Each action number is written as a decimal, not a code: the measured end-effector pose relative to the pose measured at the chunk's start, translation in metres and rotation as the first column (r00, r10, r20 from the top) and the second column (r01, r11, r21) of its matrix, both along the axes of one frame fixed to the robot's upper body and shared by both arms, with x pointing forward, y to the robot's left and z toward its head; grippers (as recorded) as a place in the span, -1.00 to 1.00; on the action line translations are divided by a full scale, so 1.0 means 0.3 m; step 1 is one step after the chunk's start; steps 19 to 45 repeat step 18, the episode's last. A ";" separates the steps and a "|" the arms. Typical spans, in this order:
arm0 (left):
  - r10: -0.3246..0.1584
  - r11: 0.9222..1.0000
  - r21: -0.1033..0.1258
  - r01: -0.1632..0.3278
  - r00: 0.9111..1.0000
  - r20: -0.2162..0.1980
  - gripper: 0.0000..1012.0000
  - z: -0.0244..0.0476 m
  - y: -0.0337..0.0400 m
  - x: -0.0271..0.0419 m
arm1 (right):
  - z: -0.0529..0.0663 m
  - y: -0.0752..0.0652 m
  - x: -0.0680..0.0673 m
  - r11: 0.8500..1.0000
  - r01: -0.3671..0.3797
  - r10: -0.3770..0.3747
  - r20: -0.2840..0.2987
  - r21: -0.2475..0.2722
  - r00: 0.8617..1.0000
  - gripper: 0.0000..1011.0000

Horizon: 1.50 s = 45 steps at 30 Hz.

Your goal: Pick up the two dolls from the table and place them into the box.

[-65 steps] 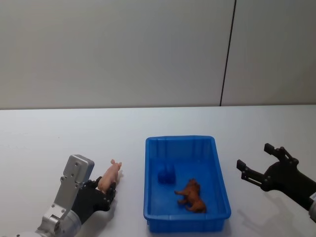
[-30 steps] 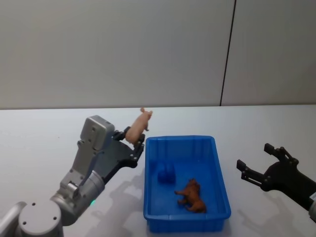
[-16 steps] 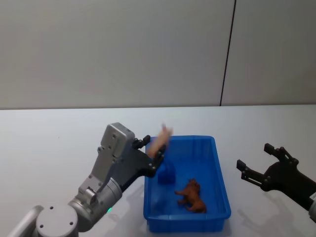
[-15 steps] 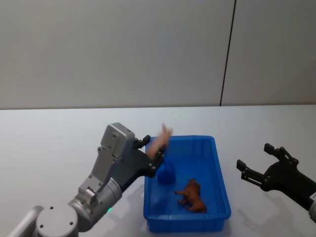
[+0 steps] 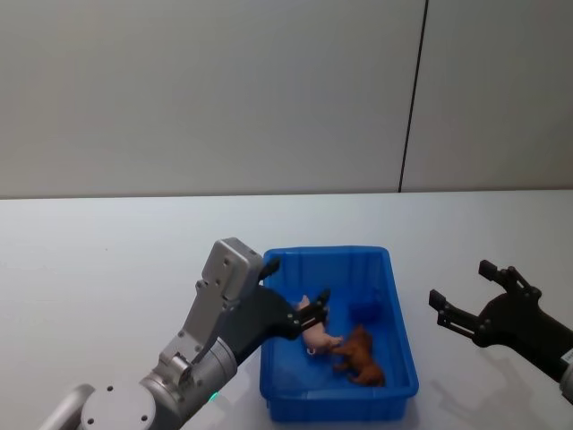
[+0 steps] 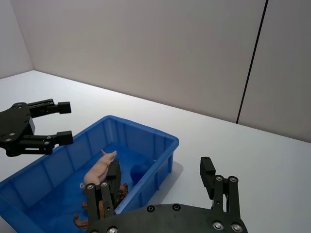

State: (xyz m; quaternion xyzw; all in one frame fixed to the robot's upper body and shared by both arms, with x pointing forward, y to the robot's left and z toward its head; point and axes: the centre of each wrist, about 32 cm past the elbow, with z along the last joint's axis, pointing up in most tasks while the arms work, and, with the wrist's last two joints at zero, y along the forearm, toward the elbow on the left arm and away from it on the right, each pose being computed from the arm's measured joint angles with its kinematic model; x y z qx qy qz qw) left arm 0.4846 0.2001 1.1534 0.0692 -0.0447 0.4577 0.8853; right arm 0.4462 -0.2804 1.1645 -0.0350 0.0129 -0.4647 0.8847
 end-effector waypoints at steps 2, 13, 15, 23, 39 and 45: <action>-0.001 1.000 -0.002 0.001 1.000 0.004 0.95 -0.003 0.000 -0.003 | 0.000 0.000 0.000 1.000 0.000 0.000 0.000 0.000 1.000 0.98; 0.009 1.000 -0.015 -0.009 0.998 0.056 0.98 0.002 0.011 -0.012 | 0.000 0.000 0.000 1.000 0.000 0.000 0.000 0.000 1.000 0.98; 0.011 1.000 -0.016 -0.010 0.998 0.061 0.98 0.002 0.013 -0.013 | 0.000 0.000 0.000 1.000 0.000 0.000 0.000 0.000 1.000 0.98; 0.013 1.000 -0.018 -0.012 0.998 0.069 0.98 0.004 0.015 -0.014 | 0.000 0.000 0.000 1.000 0.000 0.000 0.000 0.000 1.000 0.98; 0.013 1.000 -0.018 -0.012 0.998 0.069 0.98 0.004 0.015 -0.014 | 0.000 0.000 0.000 1.000 0.000 0.000 0.000 0.000 1.000 0.98; 0.013 1.000 -0.018 -0.012 0.998 0.069 0.98 0.004 0.015 -0.014 | 0.000 0.000 0.000 1.000 0.000 0.000 0.000 0.000 1.000 0.98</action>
